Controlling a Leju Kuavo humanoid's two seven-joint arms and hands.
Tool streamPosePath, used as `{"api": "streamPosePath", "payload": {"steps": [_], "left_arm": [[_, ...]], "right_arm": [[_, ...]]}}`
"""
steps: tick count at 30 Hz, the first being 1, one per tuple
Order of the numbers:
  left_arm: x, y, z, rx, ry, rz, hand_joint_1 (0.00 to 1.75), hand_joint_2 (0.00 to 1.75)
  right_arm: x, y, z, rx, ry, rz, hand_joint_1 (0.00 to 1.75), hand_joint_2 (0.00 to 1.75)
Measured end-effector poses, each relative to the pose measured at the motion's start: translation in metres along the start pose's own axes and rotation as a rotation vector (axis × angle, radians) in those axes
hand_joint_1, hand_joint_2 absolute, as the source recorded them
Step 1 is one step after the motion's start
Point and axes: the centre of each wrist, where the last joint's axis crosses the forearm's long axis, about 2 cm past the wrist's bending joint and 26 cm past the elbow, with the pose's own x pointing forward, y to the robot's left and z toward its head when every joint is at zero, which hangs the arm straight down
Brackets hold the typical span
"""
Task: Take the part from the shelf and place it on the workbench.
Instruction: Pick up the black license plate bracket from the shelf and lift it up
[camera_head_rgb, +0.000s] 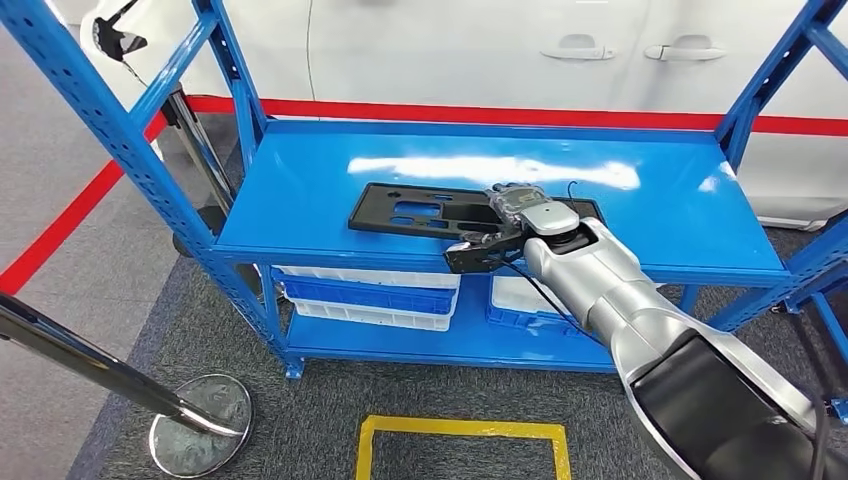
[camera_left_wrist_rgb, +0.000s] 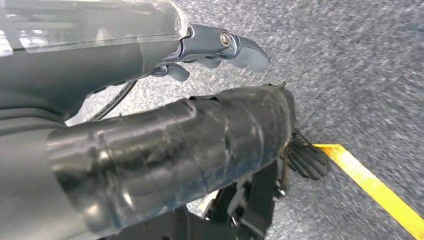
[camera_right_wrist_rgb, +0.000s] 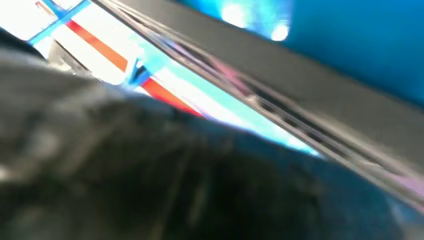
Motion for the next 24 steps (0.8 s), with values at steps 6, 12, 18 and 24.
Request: {"api": "streamPosePath", "payload": {"steps": [6,12,18,24], "left_arm": [[0.000,-0.001,0.000,-0.002,0.000,-0.002,0.00,0.00],[0.000,-0.001,0.000,-0.011,-0.009,0.001,0.00,0.00],[0.001,-0.002,0.000,-0.014,-0.011,0.002,0.00,0.00],[0.001,-0.001,0.000,-0.012,-0.011,0.002,0.00,0.00]], "right_arm": [[0.000,0.002,0.000,0.011,-0.009,-0.009,0.00,0.00],[0.001,0.017,-0.002,0.046,-0.018,-0.031,0.00,0.00],[0.000,0.018,-0.002,0.048,-0.021,-0.034,0.00,0.00],[0.003,0.020,-0.002,0.061,-0.033,-0.046,0.00,0.00]]}}
